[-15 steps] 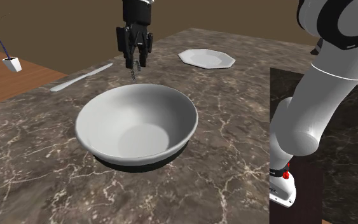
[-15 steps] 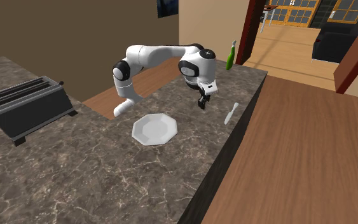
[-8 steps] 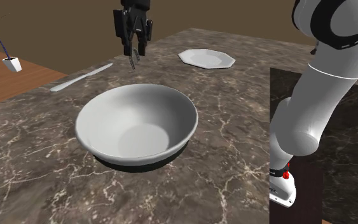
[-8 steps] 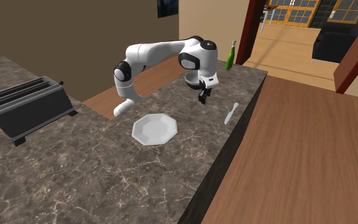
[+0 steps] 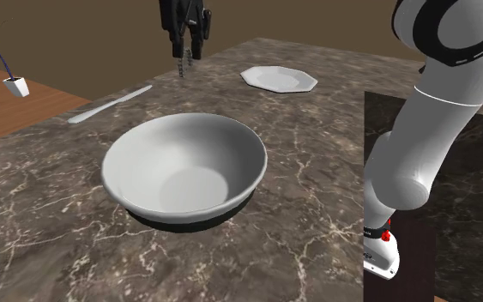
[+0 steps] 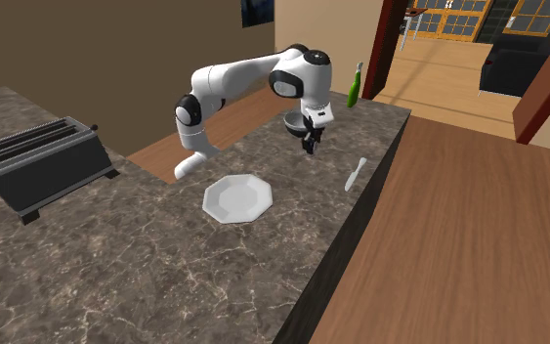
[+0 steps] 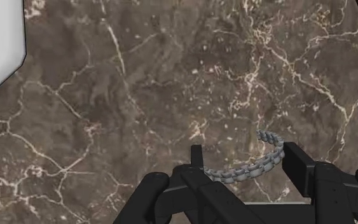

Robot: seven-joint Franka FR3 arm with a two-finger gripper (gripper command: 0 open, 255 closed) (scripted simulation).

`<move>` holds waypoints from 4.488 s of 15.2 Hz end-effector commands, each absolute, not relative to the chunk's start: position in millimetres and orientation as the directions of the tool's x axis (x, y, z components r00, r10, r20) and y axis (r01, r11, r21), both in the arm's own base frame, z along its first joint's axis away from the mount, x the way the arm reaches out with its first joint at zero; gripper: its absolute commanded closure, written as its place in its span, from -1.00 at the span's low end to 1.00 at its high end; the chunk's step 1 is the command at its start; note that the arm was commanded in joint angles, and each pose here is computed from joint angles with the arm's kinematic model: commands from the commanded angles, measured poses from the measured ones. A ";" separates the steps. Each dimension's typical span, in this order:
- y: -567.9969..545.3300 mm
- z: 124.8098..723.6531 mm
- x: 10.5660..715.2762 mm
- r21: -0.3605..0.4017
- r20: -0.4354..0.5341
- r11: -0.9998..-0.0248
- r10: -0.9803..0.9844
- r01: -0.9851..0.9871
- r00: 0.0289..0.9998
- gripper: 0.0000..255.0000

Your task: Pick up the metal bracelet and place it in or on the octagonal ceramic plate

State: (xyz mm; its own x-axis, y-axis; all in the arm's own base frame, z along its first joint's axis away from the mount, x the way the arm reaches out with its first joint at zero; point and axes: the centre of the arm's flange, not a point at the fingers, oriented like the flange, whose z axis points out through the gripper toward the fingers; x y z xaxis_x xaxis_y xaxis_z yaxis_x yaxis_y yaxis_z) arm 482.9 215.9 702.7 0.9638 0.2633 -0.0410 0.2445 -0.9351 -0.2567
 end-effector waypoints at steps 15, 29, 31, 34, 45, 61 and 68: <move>12.7 708.9 439.7 -0.257 -0.041 -0.935 0.264 0.245 0.964 1.00; -96.4 680.4 417.0 -0.257 -0.041 -0.935 0.264 0.245 0.964 1.00; -96.4 669.9 417.0 -0.257 -0.041 -0.935 0.264 0.245 0.964 1.00; -74.1 674.1 423.9 -0.098 -0.042 -0.921 0.382 0.377 0.923 -1.00; -36.6 622.6 432.2 0.249 -0.115 -0.746 0.611 0.618 0.783 -1.00; -36.6 622.5 432.0 0.249 -0.115 -0.746 0.611 0.618 0.783 1.00; -36.6 654.3 432.2 0.249 -0.115 -0.746 0.611 0.618 0.783 1.00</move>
State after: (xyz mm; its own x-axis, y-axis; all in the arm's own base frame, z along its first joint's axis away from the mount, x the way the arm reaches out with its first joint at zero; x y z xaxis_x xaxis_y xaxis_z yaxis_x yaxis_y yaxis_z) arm 433.0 -36.9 647.9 0.7832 0.6109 -0.1157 0.6183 -0.7459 0.2478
